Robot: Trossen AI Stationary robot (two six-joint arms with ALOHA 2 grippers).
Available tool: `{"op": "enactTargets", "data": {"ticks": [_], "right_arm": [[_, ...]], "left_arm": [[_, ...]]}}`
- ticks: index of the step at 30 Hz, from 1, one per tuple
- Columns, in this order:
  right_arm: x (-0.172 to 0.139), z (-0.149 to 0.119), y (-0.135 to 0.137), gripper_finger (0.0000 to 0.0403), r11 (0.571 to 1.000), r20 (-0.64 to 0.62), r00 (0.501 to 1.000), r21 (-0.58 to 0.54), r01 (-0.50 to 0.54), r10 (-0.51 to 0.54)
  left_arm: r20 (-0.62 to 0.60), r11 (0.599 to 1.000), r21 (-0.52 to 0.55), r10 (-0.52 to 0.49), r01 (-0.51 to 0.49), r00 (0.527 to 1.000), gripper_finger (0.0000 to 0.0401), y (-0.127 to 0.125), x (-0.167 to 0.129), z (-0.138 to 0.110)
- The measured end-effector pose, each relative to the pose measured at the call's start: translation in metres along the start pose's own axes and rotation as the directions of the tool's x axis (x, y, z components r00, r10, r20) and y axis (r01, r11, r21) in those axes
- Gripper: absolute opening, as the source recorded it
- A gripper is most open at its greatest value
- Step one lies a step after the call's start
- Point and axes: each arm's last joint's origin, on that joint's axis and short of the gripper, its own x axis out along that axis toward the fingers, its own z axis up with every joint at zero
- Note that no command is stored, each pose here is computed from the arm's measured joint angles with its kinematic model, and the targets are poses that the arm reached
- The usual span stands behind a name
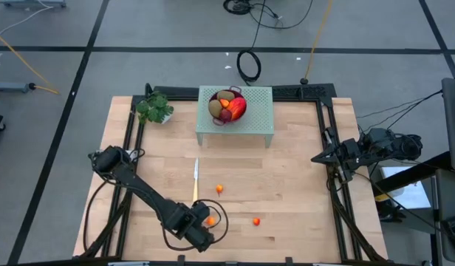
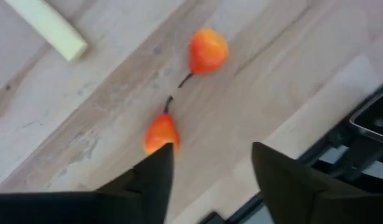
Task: Pick & Place Fruit
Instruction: Put the pear into the strainer bowl on the shelf
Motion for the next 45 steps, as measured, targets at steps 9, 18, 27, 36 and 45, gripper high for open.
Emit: {"op": "enactTargets", "data": {"ticks": [9, 18, 27, 36, 45], "right_arm": [[0.0, 0.0, 0.0, 0.0, 1.0, 0.0, 1.0, 0.0, -0.001, 0.001], [0.0, 0.0, 0.0, 0.0, 1.0, 0.0, 1.0, 0.0, -0.001, 0.001], [0.0, 0.0, 0.0, 0.0, 1.0, 0.0, 1.0, 0.0, 0.0, 0.0], [0.0, 0.0, 0.0, 0.0, 1.0, 0.0, 1.0, 0.0, 0.0, 0.0], [0.0, 0.0, 0.0, 0.0, 1.0, -0.001, 1.0, 0.0, 0.0, 0.0]], "left_arm": [[-0.037, 0.999, 0.008, 0.038, -0.038, 0.999, 0.0309, 0.007, 0.009, -0.002], [-0.044, 0.997, 0.024, 0.076, -0.075, 0.996, 0.0295, 0.015, 0.018, -0.004], [-0.045, 0.994, 0.084, 0.076, -0.072, 0.996, 0.0281, 0.02, 0.028, -0.006], [-0.053, 0.988, 0.139, 0.068, -0.06, 0.996, 0.028, 0.017, 0.037, -0.007], [-0.17, 0.98, 0.156, 0.151, -0.125, 0.974, 0.028, 0.019, 0.065, -0.011]]}}
